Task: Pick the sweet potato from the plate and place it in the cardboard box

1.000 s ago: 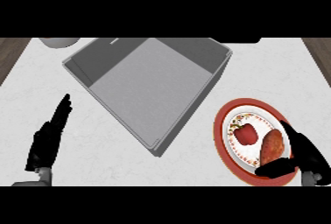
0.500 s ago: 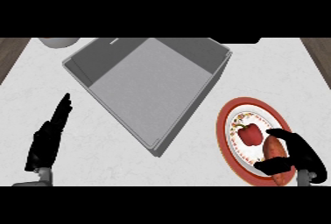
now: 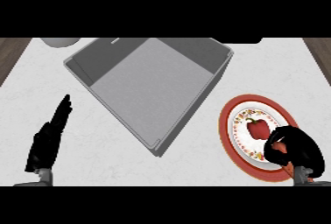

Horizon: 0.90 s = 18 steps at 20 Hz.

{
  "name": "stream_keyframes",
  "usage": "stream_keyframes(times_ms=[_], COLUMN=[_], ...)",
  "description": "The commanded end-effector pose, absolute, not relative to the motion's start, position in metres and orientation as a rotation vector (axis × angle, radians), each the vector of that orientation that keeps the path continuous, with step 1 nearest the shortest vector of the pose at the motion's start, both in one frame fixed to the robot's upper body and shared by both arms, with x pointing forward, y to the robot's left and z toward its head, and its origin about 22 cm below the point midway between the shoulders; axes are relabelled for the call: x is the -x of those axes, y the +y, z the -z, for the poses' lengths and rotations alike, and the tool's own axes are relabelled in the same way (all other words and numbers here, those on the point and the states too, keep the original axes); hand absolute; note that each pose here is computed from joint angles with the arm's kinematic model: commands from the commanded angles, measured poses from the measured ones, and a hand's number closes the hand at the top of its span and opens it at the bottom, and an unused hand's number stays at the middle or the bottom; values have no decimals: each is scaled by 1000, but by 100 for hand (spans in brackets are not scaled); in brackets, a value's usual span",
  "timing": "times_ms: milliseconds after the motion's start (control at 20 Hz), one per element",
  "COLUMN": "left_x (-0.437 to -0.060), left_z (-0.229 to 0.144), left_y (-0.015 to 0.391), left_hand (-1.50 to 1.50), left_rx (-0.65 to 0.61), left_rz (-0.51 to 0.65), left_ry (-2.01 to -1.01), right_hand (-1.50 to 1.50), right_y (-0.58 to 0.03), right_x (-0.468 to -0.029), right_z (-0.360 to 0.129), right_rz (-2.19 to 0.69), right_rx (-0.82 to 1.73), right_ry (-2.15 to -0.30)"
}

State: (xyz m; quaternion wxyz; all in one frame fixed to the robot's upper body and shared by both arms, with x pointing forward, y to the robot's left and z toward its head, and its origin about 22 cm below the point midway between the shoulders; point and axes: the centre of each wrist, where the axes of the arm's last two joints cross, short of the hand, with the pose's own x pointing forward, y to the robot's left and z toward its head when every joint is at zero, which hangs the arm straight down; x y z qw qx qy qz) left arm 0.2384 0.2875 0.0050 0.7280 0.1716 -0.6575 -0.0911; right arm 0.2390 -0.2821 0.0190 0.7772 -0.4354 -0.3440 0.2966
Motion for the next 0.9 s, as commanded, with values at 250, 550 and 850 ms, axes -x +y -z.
stream_keyframes(times_ms=[250, 550, 850], left_x=[-251, -248, -236], left_z=[-16, -14, 4], left_y=[268, 286, 277], left_hand=[0, 0, 0], left_rx=[-332, -358, -349], left_rz=[249, 222, 212], left_ry=[-1489, -1452, -1450], right_hand=[150, 150, 150], right_y=[-267, -248, -252], right_x=[-321, -378, -396], right_z=[-69, -71, -110], right_rz=[-1203, -1261, -1149], right_rx=[976, 1033, 897], right_ry=[-1102, -1225, -1477])
